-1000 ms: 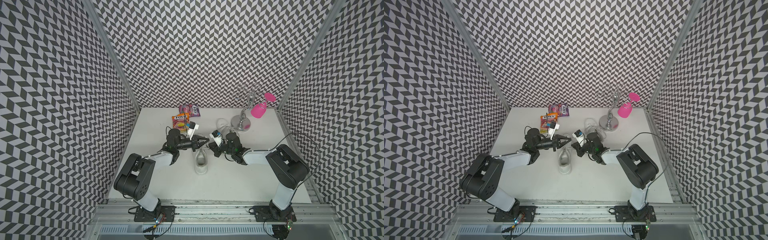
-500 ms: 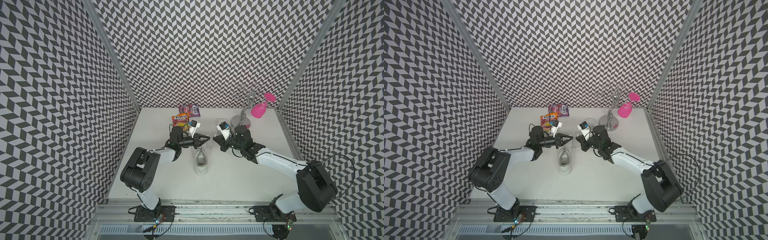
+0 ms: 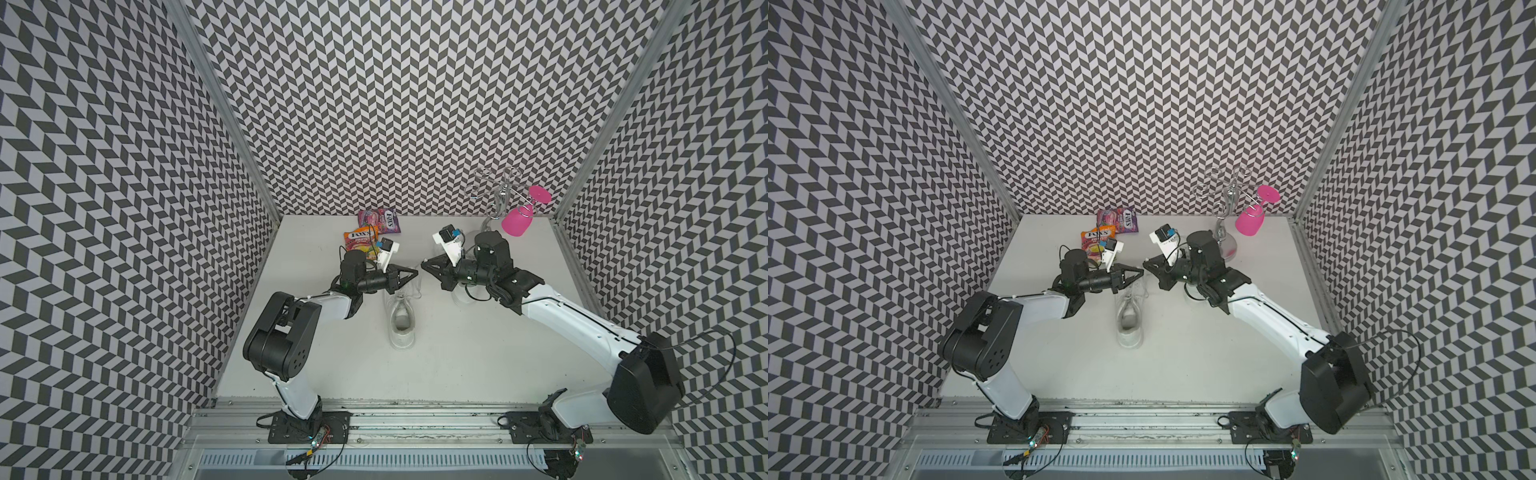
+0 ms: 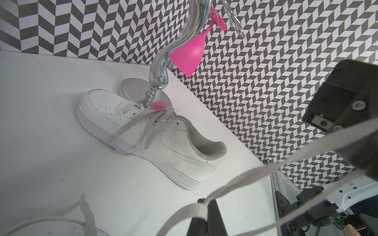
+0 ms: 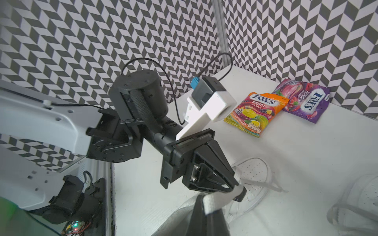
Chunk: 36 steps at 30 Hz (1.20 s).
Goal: Tie the shoes
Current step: Cross the shoelace with the shoelace.
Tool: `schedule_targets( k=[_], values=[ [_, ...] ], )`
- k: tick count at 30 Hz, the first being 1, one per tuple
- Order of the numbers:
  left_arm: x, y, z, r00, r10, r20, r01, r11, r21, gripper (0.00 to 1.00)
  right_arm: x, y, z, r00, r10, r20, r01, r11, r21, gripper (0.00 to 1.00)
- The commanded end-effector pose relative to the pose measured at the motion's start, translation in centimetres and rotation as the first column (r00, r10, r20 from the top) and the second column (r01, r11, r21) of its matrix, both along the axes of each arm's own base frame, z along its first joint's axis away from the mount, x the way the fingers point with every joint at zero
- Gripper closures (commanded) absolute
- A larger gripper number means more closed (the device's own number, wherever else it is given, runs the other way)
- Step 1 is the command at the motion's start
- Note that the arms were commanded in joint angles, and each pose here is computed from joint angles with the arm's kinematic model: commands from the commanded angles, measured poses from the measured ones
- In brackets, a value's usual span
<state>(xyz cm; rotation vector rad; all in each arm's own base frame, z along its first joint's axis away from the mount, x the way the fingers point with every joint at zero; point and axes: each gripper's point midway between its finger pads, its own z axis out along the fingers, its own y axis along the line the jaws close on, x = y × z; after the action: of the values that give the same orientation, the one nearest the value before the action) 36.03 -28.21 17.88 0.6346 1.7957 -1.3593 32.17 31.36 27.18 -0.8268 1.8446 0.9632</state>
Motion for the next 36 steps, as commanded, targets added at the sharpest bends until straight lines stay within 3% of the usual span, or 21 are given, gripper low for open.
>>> schedule_targets(
  k=[1, 12, 36],
  values=[
    [1.1, 0.0, 0.0, 1.0, 0.022, 0.019, -0.022, 1.0, 0.013, 0.98, -1.3, 0.6, 3.8, 0.998, 0.061, 0.024, -0.063, 0.993, 0.096, 1.0],
    [1.2, 0.0, -0.2, 0.999, 0.023, 0.027, -0.023, 1.0, 0.017, 0.98, -1.1, 1.6, 4.9, 0.996, 0.085, 0.012, -0.086, 0.983, 0.161, 1.0],
    [1.2, 0.0, -0.7, 1.0, 0.023, 0.015, -0.023, 1.0, 0.018, 0.98, -0.8, 1.9, 4.8, 0.997, 0.079, -0.024, -0.074, 0.986, 0.151, 1.0]
  ],
)
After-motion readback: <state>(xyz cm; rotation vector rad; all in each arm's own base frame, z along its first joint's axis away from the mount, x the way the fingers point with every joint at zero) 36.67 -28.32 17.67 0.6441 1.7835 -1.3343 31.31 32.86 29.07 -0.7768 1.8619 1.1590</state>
